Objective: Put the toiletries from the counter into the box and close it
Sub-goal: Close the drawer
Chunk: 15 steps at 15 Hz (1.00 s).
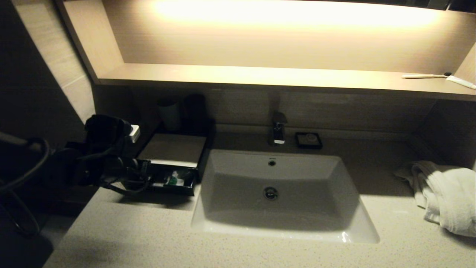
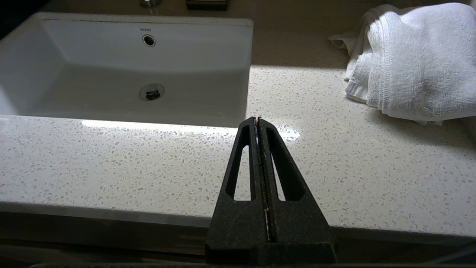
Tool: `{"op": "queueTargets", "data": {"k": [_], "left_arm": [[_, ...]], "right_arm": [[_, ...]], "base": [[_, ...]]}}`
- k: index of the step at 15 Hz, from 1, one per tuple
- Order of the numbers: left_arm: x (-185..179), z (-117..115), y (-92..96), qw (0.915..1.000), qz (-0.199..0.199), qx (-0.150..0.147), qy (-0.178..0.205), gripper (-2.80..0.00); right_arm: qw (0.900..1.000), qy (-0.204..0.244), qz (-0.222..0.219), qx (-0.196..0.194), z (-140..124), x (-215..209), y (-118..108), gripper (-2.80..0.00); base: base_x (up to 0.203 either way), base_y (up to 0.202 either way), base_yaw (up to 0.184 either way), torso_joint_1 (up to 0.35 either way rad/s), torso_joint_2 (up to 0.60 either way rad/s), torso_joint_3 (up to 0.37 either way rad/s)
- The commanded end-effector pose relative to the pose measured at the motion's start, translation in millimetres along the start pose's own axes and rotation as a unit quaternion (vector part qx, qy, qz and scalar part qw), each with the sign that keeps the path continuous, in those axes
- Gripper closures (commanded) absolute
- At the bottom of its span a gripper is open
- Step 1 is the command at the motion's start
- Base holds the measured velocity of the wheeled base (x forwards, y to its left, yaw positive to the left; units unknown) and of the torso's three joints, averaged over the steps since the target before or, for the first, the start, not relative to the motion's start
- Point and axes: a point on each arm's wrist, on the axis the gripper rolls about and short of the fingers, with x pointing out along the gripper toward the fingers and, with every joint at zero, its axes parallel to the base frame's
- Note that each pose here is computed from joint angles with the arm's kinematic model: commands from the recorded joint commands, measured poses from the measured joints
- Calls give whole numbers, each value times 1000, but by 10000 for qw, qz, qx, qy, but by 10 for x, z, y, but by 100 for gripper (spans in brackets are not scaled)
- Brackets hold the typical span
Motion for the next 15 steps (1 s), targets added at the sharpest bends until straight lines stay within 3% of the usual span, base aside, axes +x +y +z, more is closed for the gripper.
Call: {"op": "queueTargets", "data": {"k": [1,9,15], "left_arm": [[-211,-94,33,10000,-8,5,-40,0],[-244,-455,27,9988,-61,115,482,0],[7,-485,-20,9974,-60,135,700,0]], "right_arm": [[10000,-1,2,0,0,0,0,0],[10000,-1,2,0,0,0,0,0],[10000,-1,2,0,0,0,0,0]], "base": [[0,0,0,0,0,0],[0,0,0,0,0,0],[0,0,0,0,0,0]]}}
